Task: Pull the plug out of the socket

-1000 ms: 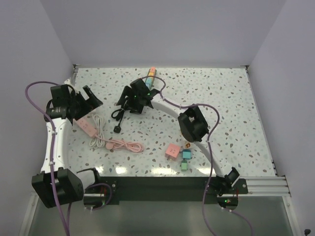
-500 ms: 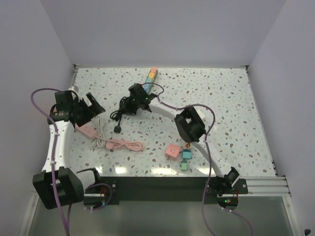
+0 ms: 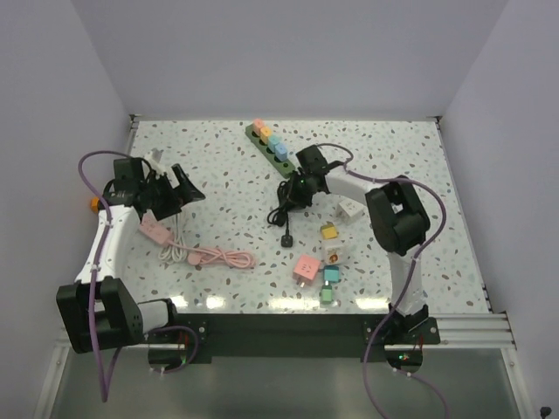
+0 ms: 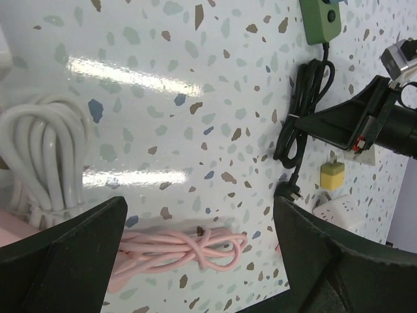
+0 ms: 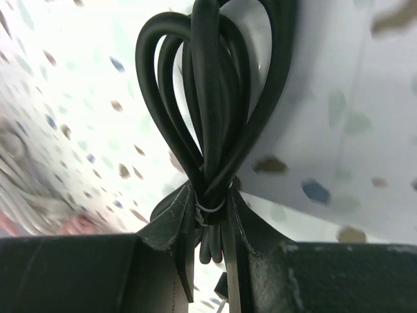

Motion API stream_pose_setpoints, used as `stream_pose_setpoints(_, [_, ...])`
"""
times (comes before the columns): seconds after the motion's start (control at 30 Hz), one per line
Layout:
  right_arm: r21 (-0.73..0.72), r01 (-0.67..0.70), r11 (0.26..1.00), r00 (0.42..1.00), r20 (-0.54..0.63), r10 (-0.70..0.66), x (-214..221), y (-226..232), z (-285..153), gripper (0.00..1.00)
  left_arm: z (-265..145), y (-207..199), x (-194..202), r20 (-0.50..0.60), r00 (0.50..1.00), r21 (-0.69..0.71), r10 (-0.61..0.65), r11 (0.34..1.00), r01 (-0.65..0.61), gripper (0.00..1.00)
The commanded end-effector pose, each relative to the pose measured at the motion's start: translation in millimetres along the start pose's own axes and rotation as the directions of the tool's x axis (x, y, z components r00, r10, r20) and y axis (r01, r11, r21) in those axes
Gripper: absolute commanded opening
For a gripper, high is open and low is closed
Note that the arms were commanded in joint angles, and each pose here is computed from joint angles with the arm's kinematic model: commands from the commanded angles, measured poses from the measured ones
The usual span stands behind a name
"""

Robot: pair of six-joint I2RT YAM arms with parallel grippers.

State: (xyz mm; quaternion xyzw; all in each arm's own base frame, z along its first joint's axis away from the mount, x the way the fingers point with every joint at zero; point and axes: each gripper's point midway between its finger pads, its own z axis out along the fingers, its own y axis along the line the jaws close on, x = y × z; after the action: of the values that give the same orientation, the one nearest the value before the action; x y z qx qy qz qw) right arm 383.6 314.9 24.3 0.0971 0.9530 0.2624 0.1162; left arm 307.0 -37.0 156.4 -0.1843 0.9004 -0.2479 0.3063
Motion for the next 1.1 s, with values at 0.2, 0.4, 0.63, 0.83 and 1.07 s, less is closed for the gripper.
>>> stream_pose_setpoints(0.2, [0.076,0.288,0.955,0.926,-0.277,-0.257,151,-45,-24,0.00,26,-37,4,-0.027,0.997,0.117,0.073,0.991,-0.069,0.99])
stream_pose_setpoints(0.4, [0.083,0.335,0.938,0.911,-0.284,-0.300,188,-31,-40,0.00,37,-41,16,-0.066,0.996,0.139,0.065,0.989,-0.055,0.99])
stream_pose_setpoints(0.63, [0.141,0.388,0.911,0.888,-0.322,-0.328,215,-50,-61,0.00,45,-36,28,-0.087,0.995,0.142,0.054,0.989,-0.042,0.99])
stream_pose_setpoints(0.83, [0.202,0.381,0.902,0.879,-0.382,-0.286,249,-97,-81,0.00,48,-34,36,-0.112,0.992,0.136,0.054,0.990,-0.039,0.98])
stream_pose_setpoints(1.07, [0.400,0.357,0.844,0.921,-0.301,-0.246,234,-166,-105,0.00,52,-31,44,-0.131,0.990,0.129,0.059,0.991,-0.042,0.98])
